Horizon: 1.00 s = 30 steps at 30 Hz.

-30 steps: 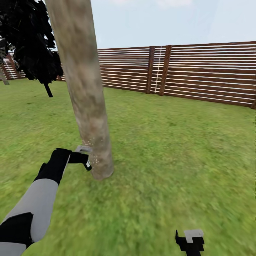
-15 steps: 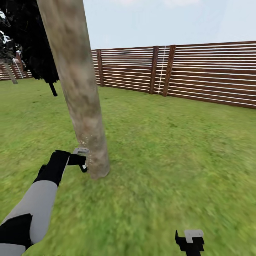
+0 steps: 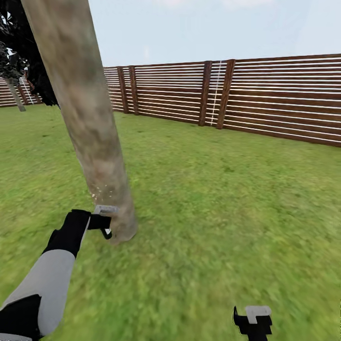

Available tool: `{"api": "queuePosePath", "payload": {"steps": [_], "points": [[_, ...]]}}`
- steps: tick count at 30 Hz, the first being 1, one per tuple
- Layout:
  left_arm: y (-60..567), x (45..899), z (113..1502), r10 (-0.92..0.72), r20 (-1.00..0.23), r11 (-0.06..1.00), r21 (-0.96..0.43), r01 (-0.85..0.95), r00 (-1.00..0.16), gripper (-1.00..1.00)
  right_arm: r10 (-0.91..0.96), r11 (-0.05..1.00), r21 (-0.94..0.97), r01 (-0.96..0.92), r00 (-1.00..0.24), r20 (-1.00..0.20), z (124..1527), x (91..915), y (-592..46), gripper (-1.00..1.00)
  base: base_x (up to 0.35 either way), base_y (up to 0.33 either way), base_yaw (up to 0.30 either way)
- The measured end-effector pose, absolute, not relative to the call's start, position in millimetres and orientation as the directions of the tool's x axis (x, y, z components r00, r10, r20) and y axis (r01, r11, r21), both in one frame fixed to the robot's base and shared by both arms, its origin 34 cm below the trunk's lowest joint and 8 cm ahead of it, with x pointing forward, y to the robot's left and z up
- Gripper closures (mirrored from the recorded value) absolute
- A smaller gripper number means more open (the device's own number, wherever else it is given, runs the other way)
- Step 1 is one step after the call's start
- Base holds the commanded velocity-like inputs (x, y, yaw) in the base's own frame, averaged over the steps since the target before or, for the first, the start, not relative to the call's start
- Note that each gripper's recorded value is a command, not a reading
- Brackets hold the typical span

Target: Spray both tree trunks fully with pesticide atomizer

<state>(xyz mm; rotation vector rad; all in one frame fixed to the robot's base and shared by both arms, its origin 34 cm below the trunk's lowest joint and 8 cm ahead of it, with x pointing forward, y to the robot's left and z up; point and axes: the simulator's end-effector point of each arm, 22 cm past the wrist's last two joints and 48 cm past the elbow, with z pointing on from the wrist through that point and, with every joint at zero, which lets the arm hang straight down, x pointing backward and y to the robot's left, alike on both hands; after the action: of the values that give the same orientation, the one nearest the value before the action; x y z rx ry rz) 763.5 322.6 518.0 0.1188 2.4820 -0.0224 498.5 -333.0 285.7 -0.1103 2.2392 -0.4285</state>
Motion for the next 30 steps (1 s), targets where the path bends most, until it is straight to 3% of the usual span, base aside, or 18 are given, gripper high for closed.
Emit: {"api": "queuePosePath", "payload": {"steps": [4, 10, 17, 22, 28, 30], "points": [[397, 743, 510, 0.044, -0.588, 0.998, 0.067, 0.005, -0.808, 1.0, -0.22, 0.938, -0.34, 0.063, -0.65, -0.728, 285, 498, -332, -1.0, 0.123, -0.269, 0.238], [342, 744, 495, 0.038, -0.582, 0.999, 0.011, 0.039, -0.813, 1.0, -0.22, 0.938, -0.34, 0.064, -0.649, -0.728, 286, 498, -332, -1.0, 0.145, -0.266, 0.275], [391, 735, 493, 0.03, -0.573, 0.992, 0.12, -0.048, -0.819, 1.0, -0.22, 0.938, -0.34, 0.063, -0.65, -0.728, 285, 498, -332, -1.0, 0.181, -0.241, 0.153], [341, 725, 464, 0.025, -0.532, 0.998, 0.055, -0.005, -0.846, 1.0, -0.219, 0.938, -0.34, 0.064, -0.65, -0.728, 285, 498, -332, -1.0, 0.209, -0.219, 0.084], [409, 699, 452, 0.014, -0.495, 0.99, 0.131, -0.059, -0.869, 1.0, -0.22, 0.939, -0.339, 0.062, -0.649, -0.728, 285, 499, -331, -1.0, 0.236, -0.188, 0.27], [404, 694, 445, 0.004, -0.486, 0.992, 0.115, -0.059, -0.874, 1.0, -0.22, 0.939, -0.339, 0.062, -0.649, -0.728, 285, 498, -331, -1.0, 0.238, -0.186, 0.277]]}}
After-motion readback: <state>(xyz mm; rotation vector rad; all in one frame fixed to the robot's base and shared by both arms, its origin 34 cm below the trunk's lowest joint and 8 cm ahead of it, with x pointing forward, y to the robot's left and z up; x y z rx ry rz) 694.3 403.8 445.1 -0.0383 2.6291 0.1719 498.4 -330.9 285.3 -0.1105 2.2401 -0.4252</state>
